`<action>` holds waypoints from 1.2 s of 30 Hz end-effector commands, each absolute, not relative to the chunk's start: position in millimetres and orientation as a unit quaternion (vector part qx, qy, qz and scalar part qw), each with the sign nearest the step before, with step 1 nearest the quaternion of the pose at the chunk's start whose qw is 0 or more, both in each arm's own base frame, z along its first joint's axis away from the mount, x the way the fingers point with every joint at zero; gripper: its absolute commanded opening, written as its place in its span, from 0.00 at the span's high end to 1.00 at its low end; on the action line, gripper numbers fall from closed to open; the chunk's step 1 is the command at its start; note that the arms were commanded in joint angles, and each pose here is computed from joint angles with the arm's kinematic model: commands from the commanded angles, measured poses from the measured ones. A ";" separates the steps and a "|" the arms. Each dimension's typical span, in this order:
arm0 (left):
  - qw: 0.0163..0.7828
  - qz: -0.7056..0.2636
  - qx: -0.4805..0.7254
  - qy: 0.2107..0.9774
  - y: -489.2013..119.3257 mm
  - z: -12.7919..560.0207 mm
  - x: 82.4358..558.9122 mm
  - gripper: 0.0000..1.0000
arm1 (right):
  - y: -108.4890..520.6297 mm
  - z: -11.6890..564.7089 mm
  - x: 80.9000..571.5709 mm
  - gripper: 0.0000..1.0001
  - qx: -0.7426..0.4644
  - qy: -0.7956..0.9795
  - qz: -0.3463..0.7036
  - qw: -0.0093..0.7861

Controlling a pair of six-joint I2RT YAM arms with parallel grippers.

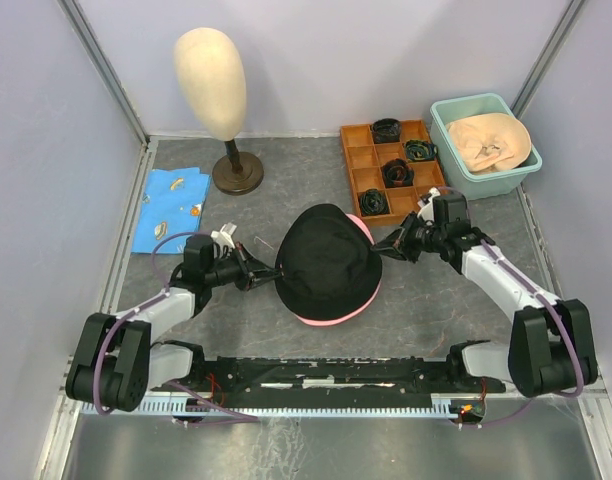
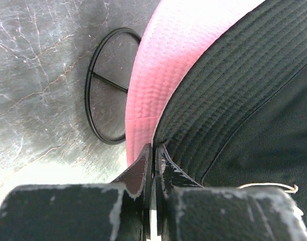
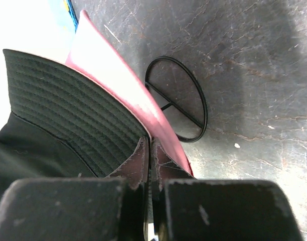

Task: Stack the hats
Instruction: Stack the hat on the hat.

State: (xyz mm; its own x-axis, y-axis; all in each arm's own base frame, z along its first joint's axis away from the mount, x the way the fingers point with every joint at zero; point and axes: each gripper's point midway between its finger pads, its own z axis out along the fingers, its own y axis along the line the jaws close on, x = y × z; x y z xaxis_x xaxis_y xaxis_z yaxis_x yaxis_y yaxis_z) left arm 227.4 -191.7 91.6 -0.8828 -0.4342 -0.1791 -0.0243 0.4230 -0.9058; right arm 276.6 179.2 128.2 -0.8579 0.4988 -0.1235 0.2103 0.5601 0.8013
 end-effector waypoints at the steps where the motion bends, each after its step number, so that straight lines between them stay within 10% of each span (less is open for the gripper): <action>1: 0.174 -0.455 -0.159 0.859 -178.6 56.4 222.0 0.97 | 144.5 89.8 292.7 1.00 0.238 0.898 0.316 0.193; 36: 0.162 -0.415 -0.159 0.881 -169.4 46.5 215.4 0.97 | 132.7 42.4 282.0 1.00 0.147 0.971 0.138 0.129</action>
State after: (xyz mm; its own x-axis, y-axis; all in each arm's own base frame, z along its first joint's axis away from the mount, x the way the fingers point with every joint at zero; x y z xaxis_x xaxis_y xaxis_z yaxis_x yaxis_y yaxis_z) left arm 228.5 -190.0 87.8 -0.9022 -0.3947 -0.1740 -0.0419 0.4817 -0.8753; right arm 288.7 191.9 95.4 -0.9337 0.3251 -0.1503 0.1717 0.7744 0.6089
